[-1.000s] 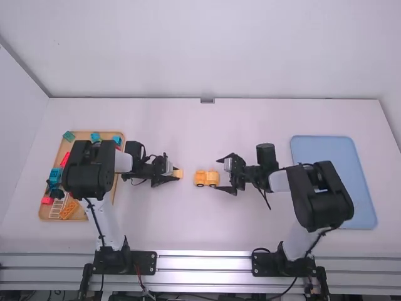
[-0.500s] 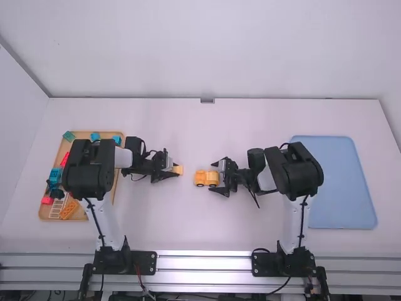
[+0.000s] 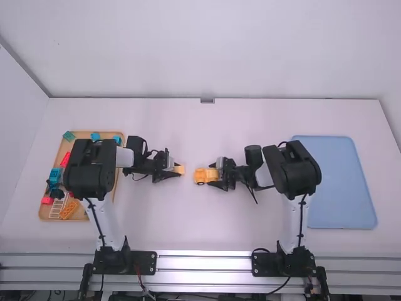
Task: Assemble lego blocks to make yellow taxi
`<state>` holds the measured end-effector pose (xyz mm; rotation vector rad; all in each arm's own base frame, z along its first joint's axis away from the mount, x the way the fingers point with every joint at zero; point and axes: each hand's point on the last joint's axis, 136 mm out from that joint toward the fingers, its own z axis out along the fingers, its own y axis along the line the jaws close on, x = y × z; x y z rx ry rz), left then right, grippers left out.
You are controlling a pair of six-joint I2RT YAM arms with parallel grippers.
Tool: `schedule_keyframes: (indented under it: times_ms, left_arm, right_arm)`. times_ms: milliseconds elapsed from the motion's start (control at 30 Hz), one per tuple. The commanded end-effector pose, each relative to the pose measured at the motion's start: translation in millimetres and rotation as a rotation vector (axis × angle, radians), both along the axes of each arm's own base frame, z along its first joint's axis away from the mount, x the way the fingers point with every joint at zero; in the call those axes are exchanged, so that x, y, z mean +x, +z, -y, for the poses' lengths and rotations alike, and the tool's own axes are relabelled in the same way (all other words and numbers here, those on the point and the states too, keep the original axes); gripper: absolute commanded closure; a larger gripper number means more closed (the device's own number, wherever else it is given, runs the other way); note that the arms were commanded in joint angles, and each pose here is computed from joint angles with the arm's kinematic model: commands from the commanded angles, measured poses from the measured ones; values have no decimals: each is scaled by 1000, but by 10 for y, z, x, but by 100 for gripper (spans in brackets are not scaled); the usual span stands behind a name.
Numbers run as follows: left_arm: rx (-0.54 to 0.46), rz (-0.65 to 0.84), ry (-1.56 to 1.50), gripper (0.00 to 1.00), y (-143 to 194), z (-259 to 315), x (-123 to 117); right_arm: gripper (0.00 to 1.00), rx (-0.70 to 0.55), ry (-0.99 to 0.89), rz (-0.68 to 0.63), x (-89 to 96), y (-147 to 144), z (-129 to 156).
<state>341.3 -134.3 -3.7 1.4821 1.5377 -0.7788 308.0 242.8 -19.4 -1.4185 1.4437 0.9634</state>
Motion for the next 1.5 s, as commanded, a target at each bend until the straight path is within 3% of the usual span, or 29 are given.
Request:
schedule_keyframes:
  times_ms: [0,167,333,733,1067,1467]
  left_arm:
    - [-3,11,-9,98,127,79,51]
    - [19,-7,-17,98,126,174,51]
    - [-41,9,-48,98,267,271,37]
    - [-31,48,-86,98,615,409,-53]
    - [27,13,-48,99,398,694,-81]
    - [28,-33,-16,98,269,723,-120]
  right_arm:
    - [32,-1,13,-2,-63,-47,1]
    - [45,-2,13,-4,-62,-48,1]
    - [53,-2,13,-5,-62,-50,2]
    - [53,-61,-12,-1,-48,-146,-56]
    - [54,-58,-20,5,-23,-136,-41]
    - [53,-59,-28,5,-2,-137,-17]
